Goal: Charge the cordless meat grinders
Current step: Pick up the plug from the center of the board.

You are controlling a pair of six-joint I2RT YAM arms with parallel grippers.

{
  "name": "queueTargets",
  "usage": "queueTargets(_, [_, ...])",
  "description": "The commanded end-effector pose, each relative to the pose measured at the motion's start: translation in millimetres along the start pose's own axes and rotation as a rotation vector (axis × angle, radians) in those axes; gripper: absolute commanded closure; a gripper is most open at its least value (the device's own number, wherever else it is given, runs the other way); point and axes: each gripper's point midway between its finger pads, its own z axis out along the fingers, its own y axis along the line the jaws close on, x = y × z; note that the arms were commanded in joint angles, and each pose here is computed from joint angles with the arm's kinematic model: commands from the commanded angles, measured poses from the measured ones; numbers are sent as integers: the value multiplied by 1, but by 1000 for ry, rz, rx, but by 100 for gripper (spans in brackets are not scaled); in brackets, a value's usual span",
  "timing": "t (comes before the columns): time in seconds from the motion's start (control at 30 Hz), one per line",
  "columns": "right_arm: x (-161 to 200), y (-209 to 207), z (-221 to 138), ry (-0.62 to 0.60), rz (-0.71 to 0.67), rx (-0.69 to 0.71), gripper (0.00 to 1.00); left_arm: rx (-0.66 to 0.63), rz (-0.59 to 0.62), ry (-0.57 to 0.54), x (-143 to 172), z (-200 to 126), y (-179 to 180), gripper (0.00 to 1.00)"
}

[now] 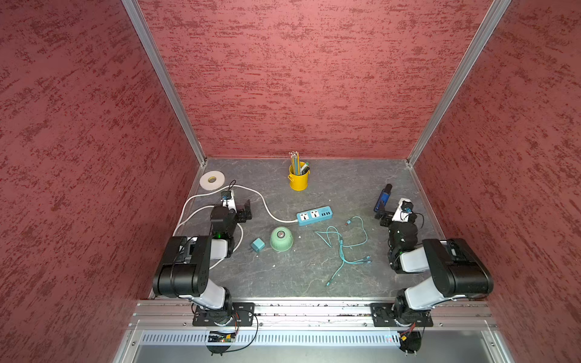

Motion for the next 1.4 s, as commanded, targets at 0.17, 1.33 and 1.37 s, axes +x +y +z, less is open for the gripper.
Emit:
queueTargets(0.17, [-10,-2,3,-31,11,12,0,8,1,-12,-5,1,-1,0])
queueTargets(1.33, [-88,55,-7,0,174,-282,0,606,412,341,-5,-105,-116,0])
queueTargets(1.37, [-91,56,-9,-8,177,-288,0,636,442,382,4,-115,-118,0])
